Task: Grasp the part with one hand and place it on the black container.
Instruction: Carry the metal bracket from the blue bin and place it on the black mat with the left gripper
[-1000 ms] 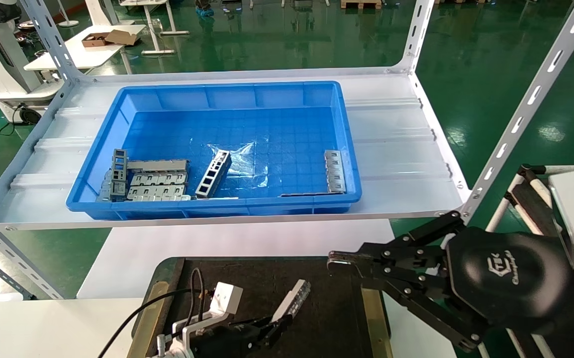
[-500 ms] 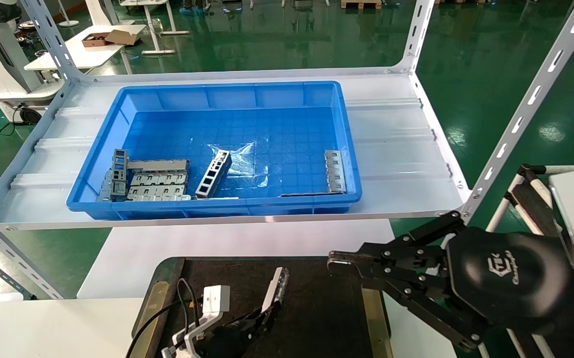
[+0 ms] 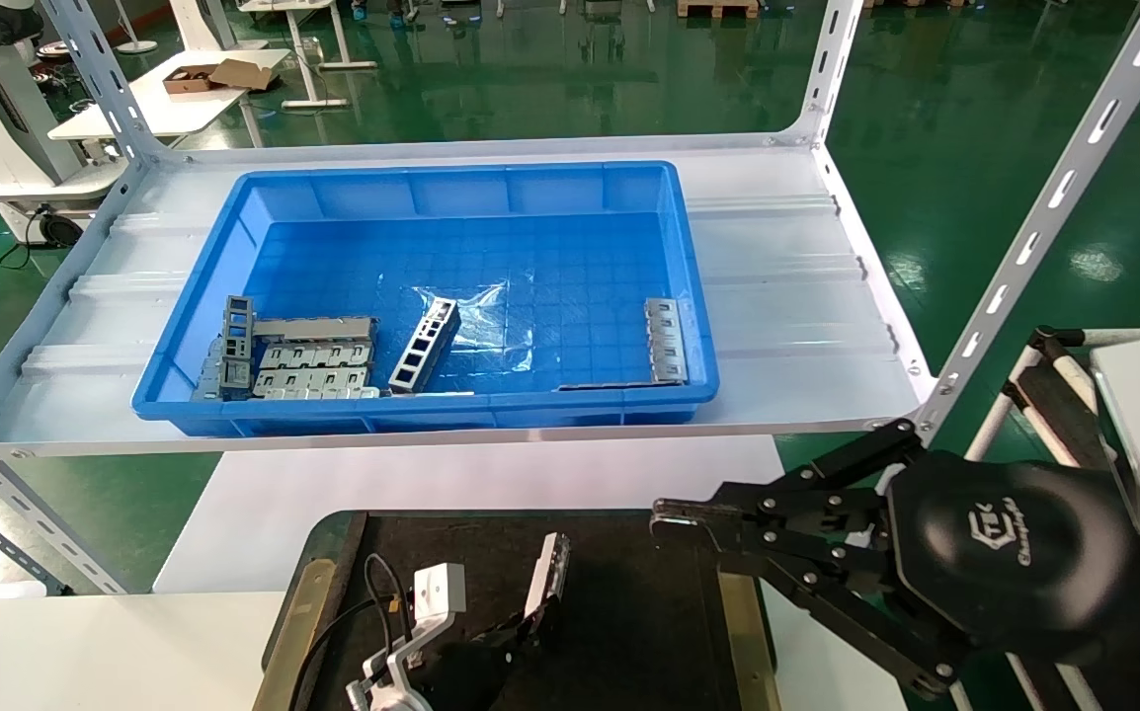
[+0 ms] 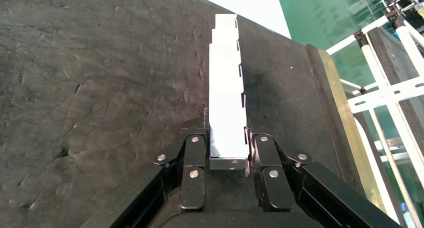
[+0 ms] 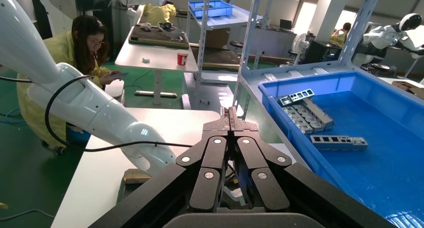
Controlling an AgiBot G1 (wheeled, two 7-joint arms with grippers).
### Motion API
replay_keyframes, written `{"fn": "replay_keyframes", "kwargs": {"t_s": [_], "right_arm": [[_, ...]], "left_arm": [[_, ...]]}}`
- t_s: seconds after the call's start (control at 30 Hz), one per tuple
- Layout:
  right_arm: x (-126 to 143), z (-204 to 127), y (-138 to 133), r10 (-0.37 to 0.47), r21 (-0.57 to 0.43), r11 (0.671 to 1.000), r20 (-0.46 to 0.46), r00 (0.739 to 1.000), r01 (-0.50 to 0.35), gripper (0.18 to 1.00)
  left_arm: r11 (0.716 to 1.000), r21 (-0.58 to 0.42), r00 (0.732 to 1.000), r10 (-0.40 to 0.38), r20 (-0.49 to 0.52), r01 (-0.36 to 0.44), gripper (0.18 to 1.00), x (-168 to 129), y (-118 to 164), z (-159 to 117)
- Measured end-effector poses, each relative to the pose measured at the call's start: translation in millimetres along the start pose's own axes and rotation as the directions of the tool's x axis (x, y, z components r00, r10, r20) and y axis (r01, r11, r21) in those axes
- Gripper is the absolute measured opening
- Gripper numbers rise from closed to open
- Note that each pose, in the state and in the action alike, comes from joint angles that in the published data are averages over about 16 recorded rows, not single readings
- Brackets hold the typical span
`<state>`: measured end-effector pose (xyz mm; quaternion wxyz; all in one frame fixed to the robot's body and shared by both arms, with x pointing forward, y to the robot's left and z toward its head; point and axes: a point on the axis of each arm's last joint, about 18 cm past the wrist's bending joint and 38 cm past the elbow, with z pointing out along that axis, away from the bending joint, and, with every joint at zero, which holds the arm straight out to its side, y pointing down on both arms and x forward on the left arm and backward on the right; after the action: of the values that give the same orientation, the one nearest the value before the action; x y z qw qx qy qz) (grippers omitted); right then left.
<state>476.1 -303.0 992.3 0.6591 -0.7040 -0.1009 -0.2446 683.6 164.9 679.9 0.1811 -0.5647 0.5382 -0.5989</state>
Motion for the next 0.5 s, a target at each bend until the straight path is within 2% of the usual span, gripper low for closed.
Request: {"fn": "replay_keyframes", "kwargs": {"t_s": [0.5], "right_arm": [[0.0,0.0,0.0,0.000,0.000,1.000,0.000,1.000,0.000,0.222]], "left_arm": [[0.999,-0.005,0.999,-0.049,0.014,0.049,0.322,2.8,6.0,4.9]]}}
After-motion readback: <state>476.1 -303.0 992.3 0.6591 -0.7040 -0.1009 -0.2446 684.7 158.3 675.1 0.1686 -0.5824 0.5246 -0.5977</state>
